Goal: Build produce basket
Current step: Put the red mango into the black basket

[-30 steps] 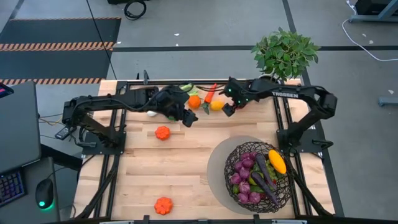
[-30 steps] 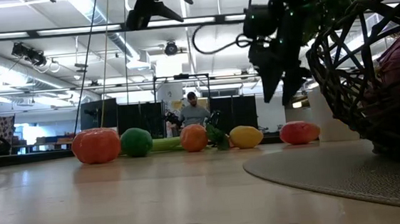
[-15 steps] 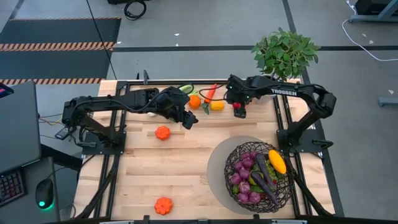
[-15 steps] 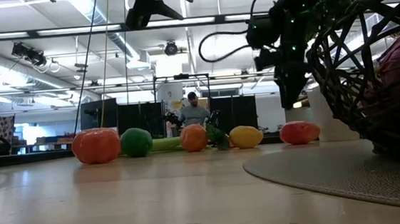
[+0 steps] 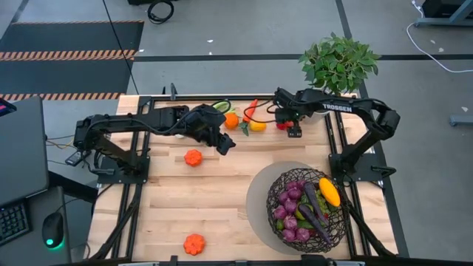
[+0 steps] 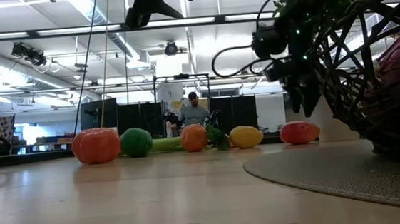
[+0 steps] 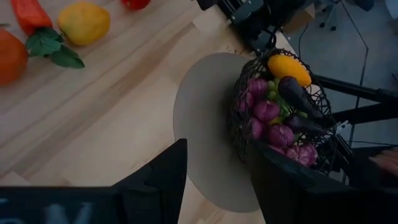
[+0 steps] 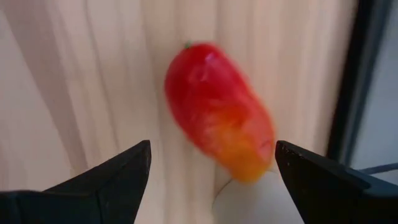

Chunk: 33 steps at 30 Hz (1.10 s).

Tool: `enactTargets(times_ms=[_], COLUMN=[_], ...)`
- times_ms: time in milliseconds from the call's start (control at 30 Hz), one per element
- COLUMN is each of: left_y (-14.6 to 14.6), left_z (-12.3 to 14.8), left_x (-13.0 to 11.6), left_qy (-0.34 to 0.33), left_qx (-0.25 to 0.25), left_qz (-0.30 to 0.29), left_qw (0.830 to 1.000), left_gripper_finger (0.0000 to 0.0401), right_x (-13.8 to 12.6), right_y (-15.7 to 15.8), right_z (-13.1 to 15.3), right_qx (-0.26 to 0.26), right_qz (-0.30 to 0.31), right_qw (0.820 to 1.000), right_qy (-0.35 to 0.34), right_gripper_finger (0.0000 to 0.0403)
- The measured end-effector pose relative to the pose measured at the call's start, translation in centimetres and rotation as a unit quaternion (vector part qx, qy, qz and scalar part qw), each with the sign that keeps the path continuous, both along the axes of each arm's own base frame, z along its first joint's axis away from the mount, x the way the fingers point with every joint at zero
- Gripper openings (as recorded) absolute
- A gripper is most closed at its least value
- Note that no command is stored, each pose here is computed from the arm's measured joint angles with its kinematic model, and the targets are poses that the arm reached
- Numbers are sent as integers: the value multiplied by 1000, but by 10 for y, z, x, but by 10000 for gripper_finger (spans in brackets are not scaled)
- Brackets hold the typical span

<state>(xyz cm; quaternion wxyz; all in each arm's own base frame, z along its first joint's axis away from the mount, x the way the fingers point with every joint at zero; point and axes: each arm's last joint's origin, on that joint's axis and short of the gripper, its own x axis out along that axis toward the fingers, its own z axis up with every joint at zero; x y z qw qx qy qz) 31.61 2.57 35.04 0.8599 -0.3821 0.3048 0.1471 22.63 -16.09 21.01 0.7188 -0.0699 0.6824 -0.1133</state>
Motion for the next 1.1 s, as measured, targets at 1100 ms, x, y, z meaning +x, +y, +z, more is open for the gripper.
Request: enactTargets(times_ms=[1100], left_y=[-18], left_z=[0], left_x=[1], left_qy=[0], left_qx=[-28], left_qz=[-6], left_qw=[1000], left_gripper_finger=[172], right_x=[-19], right_y=[0], right_z=[-54], right_qx=[-40], right_qz=[-13], right_qw=[999], right_qy=[-12], right_gripper_finger=[348])
